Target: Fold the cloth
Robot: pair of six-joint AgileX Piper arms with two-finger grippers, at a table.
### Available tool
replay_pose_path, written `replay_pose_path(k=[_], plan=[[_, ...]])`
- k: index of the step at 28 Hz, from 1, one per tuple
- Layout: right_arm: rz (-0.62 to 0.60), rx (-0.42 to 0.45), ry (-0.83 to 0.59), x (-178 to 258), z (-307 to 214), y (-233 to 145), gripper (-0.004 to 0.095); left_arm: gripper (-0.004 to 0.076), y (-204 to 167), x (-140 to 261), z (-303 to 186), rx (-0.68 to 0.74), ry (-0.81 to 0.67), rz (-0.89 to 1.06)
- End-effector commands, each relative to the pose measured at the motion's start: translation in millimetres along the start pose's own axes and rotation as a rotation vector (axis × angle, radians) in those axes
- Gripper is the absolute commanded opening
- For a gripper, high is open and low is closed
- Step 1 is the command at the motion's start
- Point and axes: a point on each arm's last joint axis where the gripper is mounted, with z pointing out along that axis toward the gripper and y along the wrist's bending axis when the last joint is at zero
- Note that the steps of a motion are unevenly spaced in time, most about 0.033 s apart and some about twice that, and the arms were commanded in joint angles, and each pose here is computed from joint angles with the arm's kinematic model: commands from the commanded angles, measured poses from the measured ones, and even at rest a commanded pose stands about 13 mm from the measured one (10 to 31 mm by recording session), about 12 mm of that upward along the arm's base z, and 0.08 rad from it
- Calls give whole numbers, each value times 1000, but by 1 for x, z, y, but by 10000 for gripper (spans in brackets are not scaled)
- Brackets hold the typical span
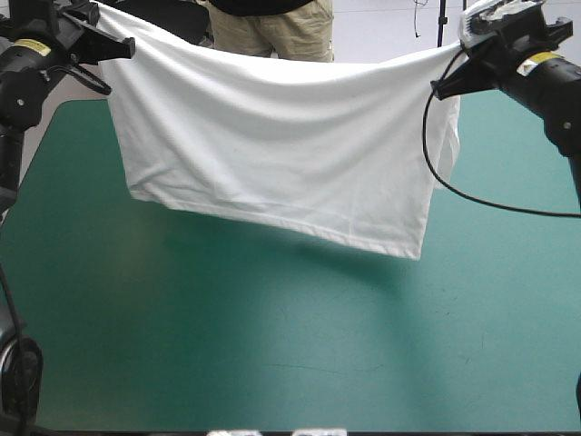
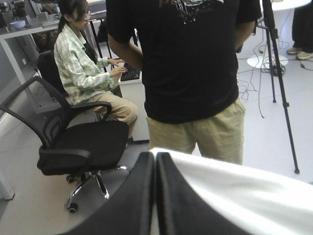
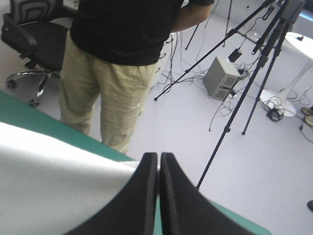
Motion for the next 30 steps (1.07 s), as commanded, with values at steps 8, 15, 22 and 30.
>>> replay_pose_path(k=[8, 15, 22, 30], plan=[[-44, 223, -290, 1, 59, -19, -17, -17, 10, 2, 41, -122, -292, -57], [28, 20, 1, 47, 98, 2, -18, -17, -8, 72, 68, -31, 13, -78], [48, -142, 283, 97, 98, 23, -17, -17, -32, 156, 59, 59, 343, -98], [129, -264, 600, 155, 59, 26, -17, -17, -42, 191, 14, 190, 631, 74]])
